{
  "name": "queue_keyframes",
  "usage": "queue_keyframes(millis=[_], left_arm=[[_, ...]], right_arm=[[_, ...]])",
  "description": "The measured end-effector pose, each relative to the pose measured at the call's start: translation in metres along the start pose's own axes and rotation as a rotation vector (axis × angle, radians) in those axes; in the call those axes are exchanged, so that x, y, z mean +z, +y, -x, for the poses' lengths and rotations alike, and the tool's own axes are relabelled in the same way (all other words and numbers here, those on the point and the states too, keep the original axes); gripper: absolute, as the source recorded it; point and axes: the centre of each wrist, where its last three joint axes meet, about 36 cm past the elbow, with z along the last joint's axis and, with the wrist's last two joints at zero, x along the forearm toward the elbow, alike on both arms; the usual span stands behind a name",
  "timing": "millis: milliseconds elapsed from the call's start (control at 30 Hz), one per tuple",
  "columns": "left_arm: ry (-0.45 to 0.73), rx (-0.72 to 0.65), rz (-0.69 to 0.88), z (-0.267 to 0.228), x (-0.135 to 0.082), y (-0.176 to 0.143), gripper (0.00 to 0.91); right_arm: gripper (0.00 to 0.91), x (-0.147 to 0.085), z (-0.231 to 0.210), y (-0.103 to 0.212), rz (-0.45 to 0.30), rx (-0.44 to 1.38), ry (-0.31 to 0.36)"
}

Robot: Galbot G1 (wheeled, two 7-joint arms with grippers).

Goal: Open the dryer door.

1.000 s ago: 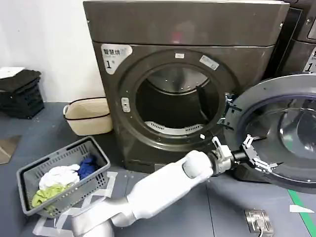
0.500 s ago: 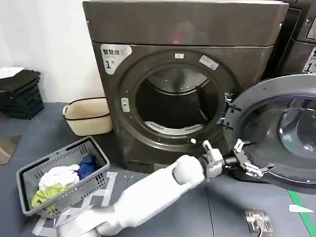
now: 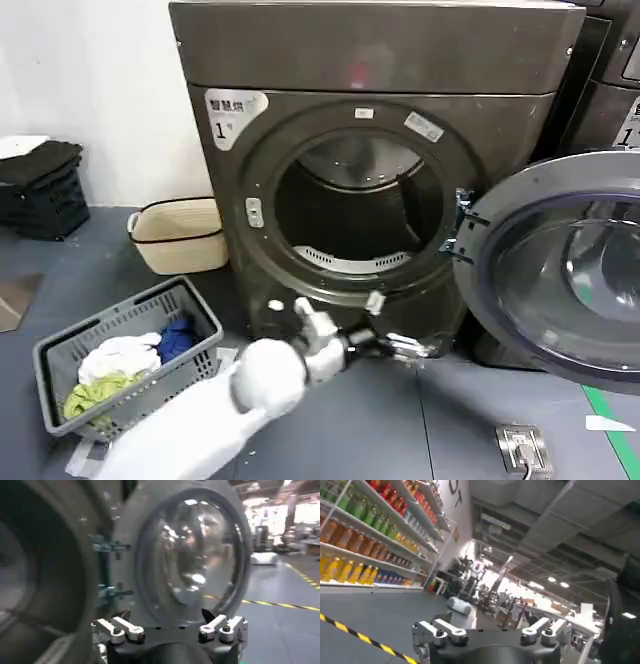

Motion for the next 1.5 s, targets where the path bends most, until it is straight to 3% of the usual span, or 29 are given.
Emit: queue_keyframes(millis=[367,833,967,1167,1500], left_arm=[[0.167,-0.389,-0.199,-0.1,0.006,0.033,0.907],[0.437,-0.77,-0.451,-0.168,-0.019,0.098,0.907],[0.463,-0.882,-0.538,-0.187,-0.022,0.114,0.907],[0.472,-1.011,-0.672,-0.209,-0.032,0.137,0.907],[0.513,-1.082,-0.895,-0.239,-0.032,0.179,0.907]], right_arm=[[0.907,0.009,-0.001,0.007,0.01,-0.015,0.028],[0.907,0.022,-0.002,0.011,0.032,-0.033,0.065],[0.907,0.024,-0.003,0.016,0.041,-0.05,0.068],[0.907,0.027,-0.005,0.023,0.053,-0.067,0.076],[0.907,0.03,-0.007,0.032,0.059,-0.091,0.079]])
